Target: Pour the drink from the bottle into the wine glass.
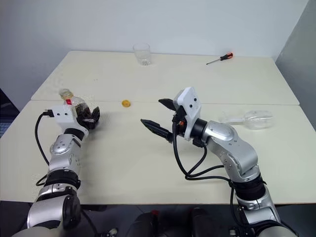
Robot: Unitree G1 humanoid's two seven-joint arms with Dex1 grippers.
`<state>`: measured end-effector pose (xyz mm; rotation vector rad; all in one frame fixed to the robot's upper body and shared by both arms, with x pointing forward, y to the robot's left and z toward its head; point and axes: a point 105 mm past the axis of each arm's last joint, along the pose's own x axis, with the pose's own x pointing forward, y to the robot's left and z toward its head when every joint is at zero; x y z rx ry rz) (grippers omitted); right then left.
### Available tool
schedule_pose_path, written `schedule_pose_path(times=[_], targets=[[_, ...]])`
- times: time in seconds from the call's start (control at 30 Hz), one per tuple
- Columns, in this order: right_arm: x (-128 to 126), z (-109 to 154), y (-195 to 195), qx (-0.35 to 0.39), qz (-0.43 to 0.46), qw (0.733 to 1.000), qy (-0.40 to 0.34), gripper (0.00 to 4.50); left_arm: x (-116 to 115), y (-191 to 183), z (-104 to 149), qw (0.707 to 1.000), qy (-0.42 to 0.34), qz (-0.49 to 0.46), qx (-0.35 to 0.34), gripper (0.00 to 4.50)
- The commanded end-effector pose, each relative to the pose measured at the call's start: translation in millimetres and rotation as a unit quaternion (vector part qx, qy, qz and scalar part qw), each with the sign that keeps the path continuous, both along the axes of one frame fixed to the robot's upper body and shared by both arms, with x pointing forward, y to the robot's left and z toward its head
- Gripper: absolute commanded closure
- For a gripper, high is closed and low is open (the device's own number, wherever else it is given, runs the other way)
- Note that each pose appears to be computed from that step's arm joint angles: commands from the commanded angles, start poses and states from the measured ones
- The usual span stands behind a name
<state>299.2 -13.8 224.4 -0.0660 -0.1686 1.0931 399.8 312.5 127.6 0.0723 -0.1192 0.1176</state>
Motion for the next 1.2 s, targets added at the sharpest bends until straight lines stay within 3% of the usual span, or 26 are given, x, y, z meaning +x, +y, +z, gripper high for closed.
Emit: schedule_pose_path(times=[0.03,0.73,0.97,1.2], targets=[[-2.5,13.8,1.6,0.009,0.006,1.0,-0.029,0.0,-4.6,5.2,19.6,0.999,-0.032,0.009,0.007,0.03],[-4.3,5.2,-11.2,-0.003,0.001,1.0,-0.025,0.0,-65.9,-0.8,15.0,0.999,-0.01,0.036,-0.009,0.03],[-8.0,-1.7,-19.2,-0.015,-0.005,1.0,-0.022,0.0,-94.8,-27.3,1.3,0.999,0.03,0.001,-0.018,0.03],[-8.4,-10.1,-35.2,-0.021,-0.043,0.999,-0.008,0.0,-115.5,-80.0,2.9,0.993,0.061,-0.095,-0.019,0.03]])
